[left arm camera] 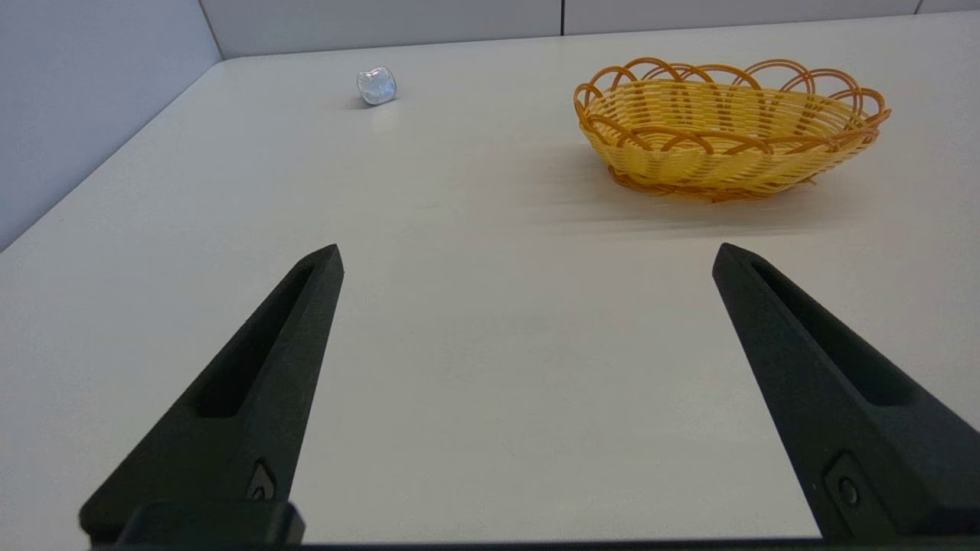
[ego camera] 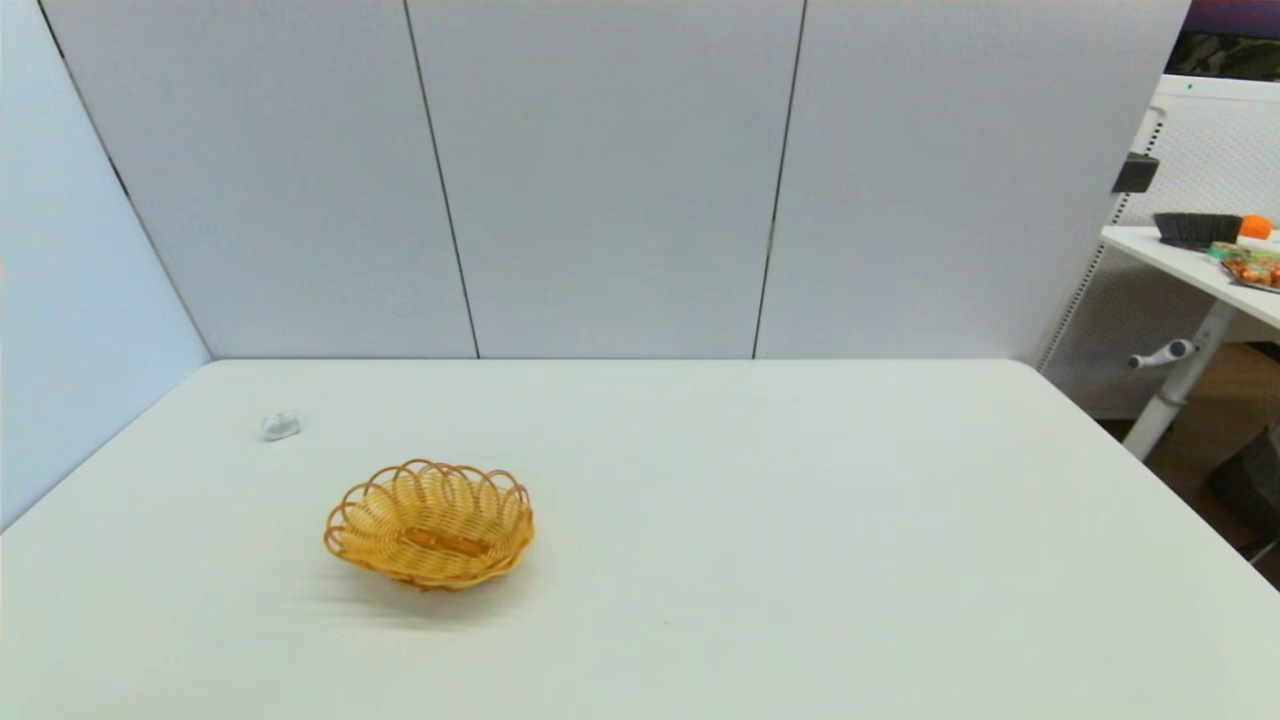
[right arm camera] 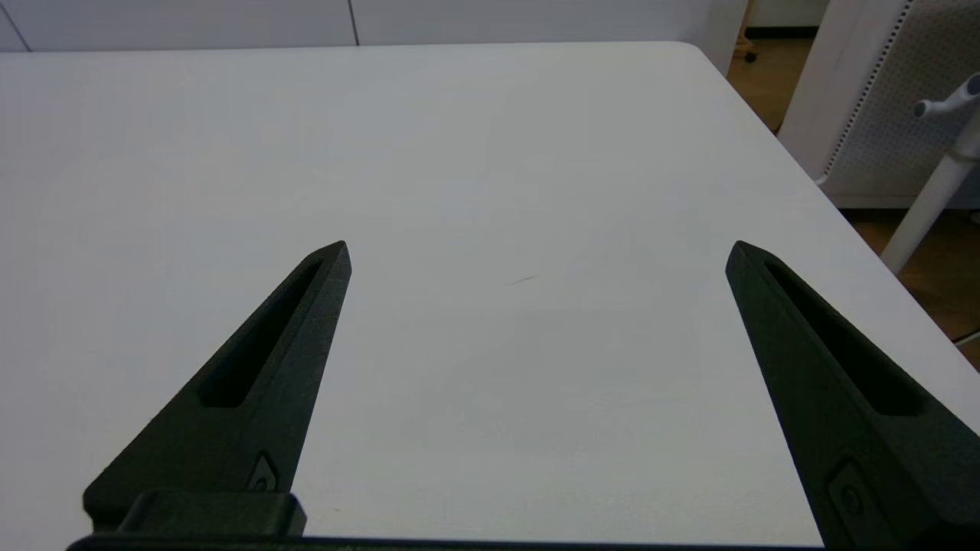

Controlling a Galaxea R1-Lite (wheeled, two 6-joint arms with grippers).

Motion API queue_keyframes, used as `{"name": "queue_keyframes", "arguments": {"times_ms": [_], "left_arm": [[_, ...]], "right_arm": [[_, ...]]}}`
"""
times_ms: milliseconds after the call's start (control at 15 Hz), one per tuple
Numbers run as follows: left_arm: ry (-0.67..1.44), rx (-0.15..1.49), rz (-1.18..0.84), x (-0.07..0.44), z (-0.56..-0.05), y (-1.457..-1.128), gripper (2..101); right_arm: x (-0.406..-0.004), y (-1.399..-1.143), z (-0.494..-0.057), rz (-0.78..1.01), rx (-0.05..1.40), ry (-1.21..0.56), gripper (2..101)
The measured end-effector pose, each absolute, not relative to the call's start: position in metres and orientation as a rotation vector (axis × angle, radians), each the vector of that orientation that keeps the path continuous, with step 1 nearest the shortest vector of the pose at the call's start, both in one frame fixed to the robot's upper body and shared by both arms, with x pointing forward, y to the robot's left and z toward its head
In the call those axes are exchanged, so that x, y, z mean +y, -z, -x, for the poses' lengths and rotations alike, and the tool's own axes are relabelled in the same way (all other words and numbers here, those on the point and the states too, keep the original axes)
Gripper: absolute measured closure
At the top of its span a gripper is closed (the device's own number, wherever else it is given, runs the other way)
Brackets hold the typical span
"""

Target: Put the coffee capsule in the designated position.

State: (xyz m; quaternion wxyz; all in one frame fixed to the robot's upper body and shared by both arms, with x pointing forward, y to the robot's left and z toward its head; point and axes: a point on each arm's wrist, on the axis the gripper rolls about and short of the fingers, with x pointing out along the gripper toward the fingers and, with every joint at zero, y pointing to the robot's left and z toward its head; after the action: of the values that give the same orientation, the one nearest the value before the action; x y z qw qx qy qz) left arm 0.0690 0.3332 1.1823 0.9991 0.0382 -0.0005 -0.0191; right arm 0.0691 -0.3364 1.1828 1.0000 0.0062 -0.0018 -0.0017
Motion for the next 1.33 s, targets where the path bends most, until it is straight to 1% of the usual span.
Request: {"name": "queue_keyframes", "arguments": {"times_ms": [1333], "left_arm": [[0.038, 0.003, -0.075, 0.3332, -0.0691, -1.182, 5.4]], "right_arm": [[-0.3364, -1.1828, -0.0691, -0.012, -0.003, 0.003, 5.2]]}}
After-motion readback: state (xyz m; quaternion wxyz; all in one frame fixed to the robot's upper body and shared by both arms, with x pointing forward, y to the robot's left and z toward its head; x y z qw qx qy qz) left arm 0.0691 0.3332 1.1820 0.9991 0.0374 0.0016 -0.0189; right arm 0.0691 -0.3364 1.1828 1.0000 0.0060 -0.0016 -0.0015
